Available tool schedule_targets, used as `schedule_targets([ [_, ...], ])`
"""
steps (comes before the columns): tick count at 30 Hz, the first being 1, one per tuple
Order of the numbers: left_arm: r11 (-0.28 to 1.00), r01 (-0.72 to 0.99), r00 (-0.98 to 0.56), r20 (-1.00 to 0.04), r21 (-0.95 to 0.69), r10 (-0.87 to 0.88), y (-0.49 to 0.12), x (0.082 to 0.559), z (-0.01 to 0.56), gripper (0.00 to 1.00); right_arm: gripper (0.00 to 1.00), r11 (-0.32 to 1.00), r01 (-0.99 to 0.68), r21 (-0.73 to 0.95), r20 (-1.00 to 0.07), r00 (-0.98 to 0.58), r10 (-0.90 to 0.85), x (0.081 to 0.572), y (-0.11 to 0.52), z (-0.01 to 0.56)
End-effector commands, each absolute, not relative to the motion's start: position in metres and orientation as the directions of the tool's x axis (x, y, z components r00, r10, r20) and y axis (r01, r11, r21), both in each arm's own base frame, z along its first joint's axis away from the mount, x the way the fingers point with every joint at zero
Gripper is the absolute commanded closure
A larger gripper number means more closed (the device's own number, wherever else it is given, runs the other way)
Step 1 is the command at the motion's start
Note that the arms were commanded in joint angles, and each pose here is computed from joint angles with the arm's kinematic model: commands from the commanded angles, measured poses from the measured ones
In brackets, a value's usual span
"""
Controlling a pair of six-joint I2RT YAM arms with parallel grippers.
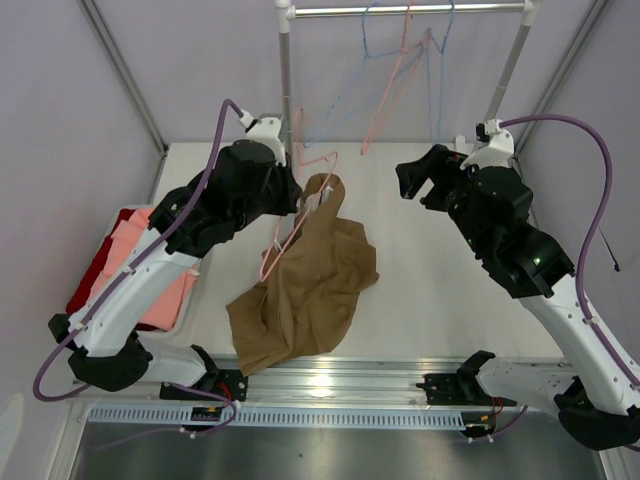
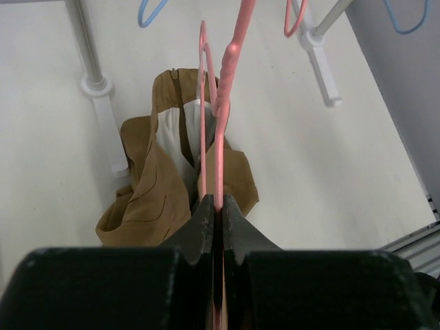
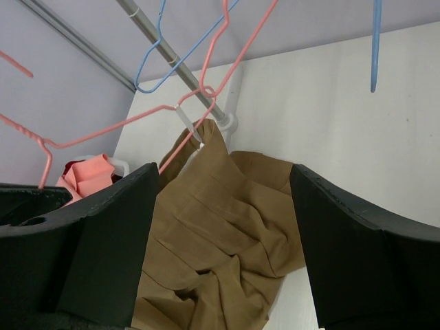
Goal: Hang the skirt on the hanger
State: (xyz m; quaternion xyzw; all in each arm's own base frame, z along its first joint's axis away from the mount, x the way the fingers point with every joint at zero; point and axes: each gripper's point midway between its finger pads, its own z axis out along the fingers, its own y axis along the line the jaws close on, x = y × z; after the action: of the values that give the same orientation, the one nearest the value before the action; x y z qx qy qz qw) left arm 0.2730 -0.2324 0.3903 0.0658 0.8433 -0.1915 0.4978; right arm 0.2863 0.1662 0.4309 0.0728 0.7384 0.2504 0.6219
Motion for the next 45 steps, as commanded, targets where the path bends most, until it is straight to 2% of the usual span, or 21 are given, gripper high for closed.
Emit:
schedule_targets([
  [1,0.908,0.281,-0.467,-0.870,-0.312,-0.154,-0.214,0.266,0.399,1.00,0.18,0.862,-0.215,0.460,-0.886,-0.183,0.427,0.288,0.164,0.445],
  [8,0.924,0.216,-0.449,-0.872,-0.316,-0.193,-0.185,0.288,0.384,1.00,0.17,0.865,-0.215,0.453,-0.888,-0.195,0.417,0.292,0.167,0.441],
  [13,0.907,0.316,-0.277,-0.941,-0.279,-0.193,-0.194,0.313,0.449,1.00,0.17,0.871,-0.209,0.445,-0.892,-0.192,0.410,0.293,0.165,0.439],
  [15,0.929,0.296,-0.290,-0.947,-0.223,-0.135,-0.202,0.335,0.443,1.00,0.17,0.872,-0.208,0.443,-0.893,-0.188,0.409,0.293,0.163,0.440],
  [16,0.929,0.288,-0.207,-0.962,-0.232,-0.176,-0.196,0.337,0.484,1.00,0.17,0.873,-0.207,0.442,-0.894,-0.187,0.408,0.293,0.163,0.440],
  [18,0.949,0.255,-0.235,-0.964,-0.186,-0.125,-0.205,0.364,0.470,1.00,0.17,0.874,-0.208,0.440,-0.895,-0.182,0.407,0.292,0.161,0.442],
  [20,0.952,0.232,-0.162,-0.973,-0.197,-0.162,-0.198,0.369,0.509,1.00,0.17,0.872,-0.210,0.441,-0.895,-0.181,0.409,0.290,0.159,0.442],
  [21,0.953,0.233,-0.155,-0.975,-0.191,-0.157,-0.205,0.382,0.512,1.00,0.17,0.872,-0.212,0.442,-0.895,-0.175,0.411,0.289,0.157,0.444],
  [28,0.888,0.421,-0.033,-0.982,-0.183,-0.186,-0.239,0.383,0.539,1.00,0.17,0.880,-0.199,0.432,-0.900,-0.153,0.407,0.279,0.143,0.447],
  [36,0.918,0.360,0.143,-0.963,-0.165,-0.229,-0.219,0.387,0.590,1.00,0.16,0.881,-0.192,0.433,-0.900,-0.137,0.413,0.271,0.135,0.449],
  [45,0.961,0.246,0.215,-0.960,-0.127,-0.181,-0.210,0.418,0.592,1.00,0.16,0.875,-0.199,0.442,-0.896,-0.138,0.421,0.268,0.134,0.448],
])
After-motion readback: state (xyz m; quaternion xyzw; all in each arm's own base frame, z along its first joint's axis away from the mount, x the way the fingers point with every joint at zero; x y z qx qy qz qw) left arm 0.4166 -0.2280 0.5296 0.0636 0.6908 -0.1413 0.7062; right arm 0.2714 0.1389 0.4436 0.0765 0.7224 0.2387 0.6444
